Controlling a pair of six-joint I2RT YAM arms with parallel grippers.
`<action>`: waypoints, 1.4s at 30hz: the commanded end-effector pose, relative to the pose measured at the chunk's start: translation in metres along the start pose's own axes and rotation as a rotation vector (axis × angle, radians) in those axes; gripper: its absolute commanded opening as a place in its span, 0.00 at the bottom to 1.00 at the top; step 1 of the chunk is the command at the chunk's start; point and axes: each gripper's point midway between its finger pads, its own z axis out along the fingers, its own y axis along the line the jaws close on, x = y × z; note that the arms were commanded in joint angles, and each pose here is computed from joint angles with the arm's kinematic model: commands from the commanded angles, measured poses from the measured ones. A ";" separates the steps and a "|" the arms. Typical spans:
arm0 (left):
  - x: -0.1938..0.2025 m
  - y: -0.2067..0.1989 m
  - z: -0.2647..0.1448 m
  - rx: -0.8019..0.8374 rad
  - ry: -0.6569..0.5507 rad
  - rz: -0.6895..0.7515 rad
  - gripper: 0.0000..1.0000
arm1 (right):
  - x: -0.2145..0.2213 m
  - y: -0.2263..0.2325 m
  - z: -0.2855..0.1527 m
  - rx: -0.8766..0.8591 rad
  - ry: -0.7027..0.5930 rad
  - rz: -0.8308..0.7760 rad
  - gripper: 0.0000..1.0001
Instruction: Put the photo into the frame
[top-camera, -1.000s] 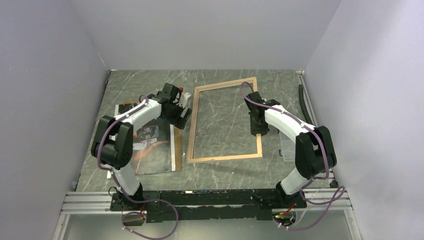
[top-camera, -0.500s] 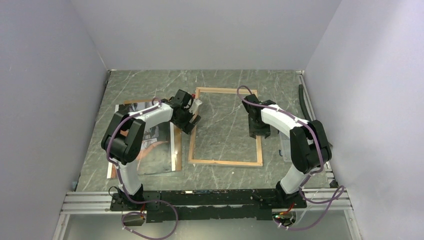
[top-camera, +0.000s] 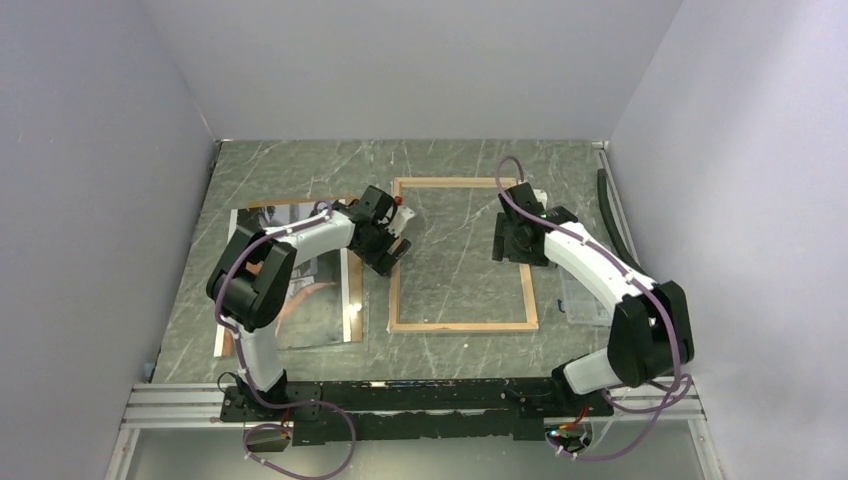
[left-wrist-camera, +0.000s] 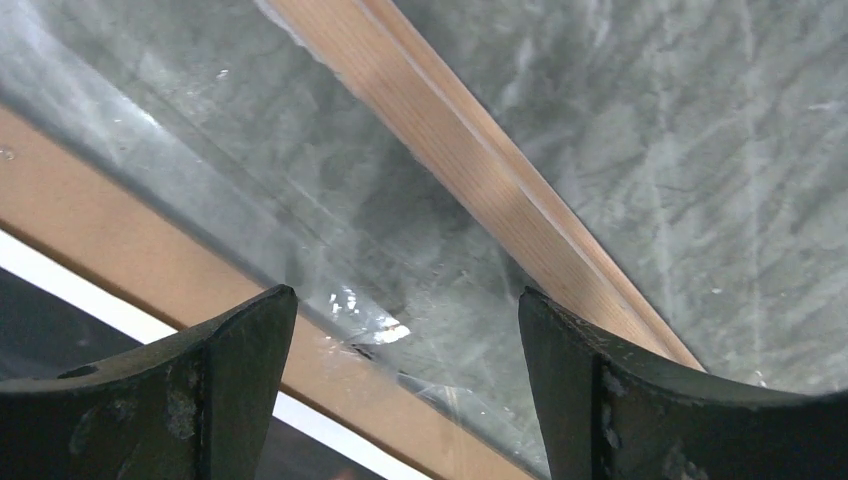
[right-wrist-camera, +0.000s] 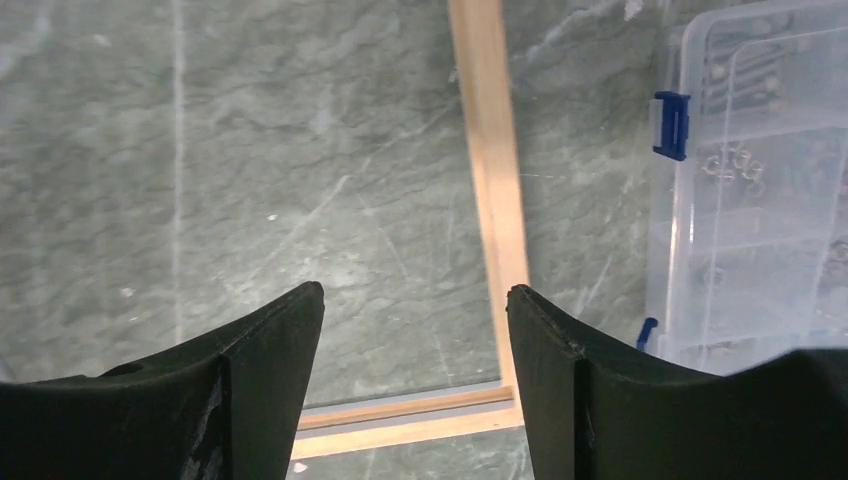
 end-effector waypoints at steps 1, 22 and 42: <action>-0.021 -0.006 -0.024 0.012 -0.042 0.015 0.87 | -0.011 0.027 -0.015 -0.169 -0.061 0.082 0.72; 0.162 0.250 -0.185 -0.339 -0.002 -0.604 0.92 | -0.012 0.358 -0.036 -0.638 -0.014 -0.159 0.85; 0.255 0.269 -0.103 -0.418 0.193 -0.731 0.68 | -0.001 0.372 0.046 -0.506 0.004 -0.142 0.86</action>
